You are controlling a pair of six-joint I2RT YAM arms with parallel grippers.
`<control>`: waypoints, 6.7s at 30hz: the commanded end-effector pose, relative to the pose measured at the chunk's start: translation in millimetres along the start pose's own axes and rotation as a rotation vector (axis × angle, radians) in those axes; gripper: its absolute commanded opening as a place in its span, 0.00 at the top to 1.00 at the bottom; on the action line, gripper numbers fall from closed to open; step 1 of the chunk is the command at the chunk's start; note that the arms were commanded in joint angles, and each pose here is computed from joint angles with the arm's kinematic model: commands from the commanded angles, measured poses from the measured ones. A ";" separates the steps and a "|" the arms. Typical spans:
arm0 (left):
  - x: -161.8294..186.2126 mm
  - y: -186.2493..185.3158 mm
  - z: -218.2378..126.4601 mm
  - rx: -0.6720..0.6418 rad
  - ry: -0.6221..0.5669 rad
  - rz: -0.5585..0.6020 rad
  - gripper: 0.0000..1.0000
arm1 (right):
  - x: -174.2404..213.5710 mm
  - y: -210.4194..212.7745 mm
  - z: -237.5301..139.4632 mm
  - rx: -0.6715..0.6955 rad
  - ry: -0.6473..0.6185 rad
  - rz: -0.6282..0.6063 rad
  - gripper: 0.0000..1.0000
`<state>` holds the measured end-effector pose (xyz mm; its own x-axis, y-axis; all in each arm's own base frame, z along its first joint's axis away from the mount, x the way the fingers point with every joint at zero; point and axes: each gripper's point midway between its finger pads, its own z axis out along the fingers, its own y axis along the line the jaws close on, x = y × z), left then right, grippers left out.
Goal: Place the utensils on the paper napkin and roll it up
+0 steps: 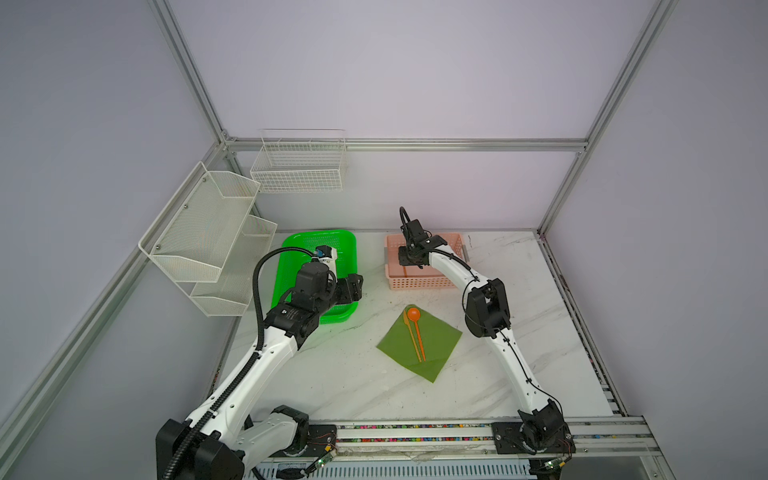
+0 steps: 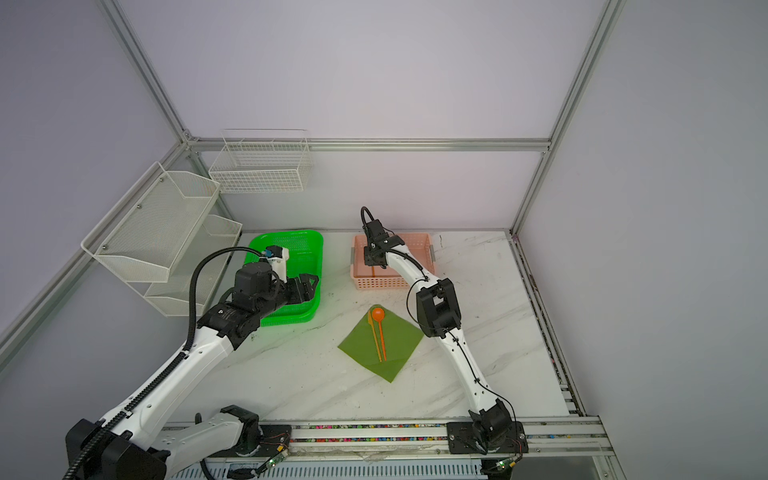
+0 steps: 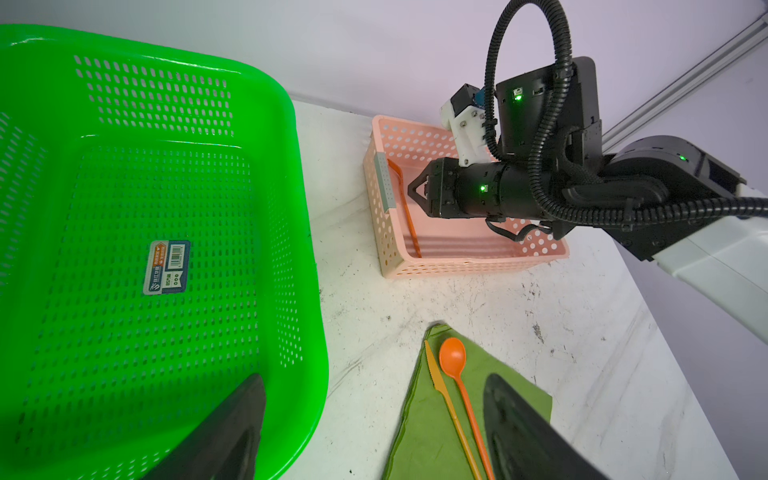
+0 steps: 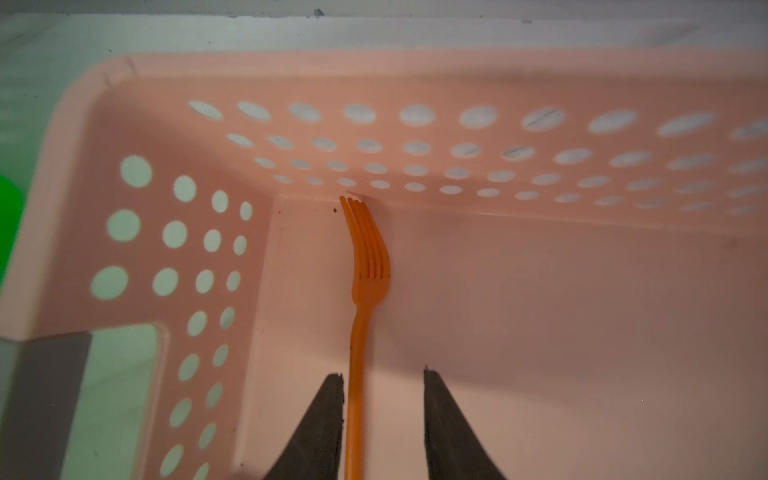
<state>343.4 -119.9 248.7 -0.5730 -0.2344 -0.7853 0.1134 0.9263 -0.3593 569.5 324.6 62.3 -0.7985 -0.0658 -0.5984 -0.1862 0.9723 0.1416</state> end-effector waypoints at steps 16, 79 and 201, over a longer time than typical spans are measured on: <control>1.5 15.4 -5.5 -0.042 -0.022 0.012 0.19 | 36.8 -6.5 38.6 0.045 0.078 -0.013 0.87; 178.0 -22.7 25.5 0.071 0.257 -0.128 0.21 | 217.3 1.5 -160.9 -0.346 0.059 0.100 0.95; 167.7 -32.0 146.1 0.056 0.428 -0.085 0.76 | 191.1 -38.6 -216.5 -0.188 -0.094 0.068 0.79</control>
<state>342.5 -229.5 32.9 -0.8810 -0.1693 -0.4418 0.0554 0.8904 -0.4518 302.6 219.9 106.9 -0.7721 0.0817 -0.6302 -0.1716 0.9280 0.3306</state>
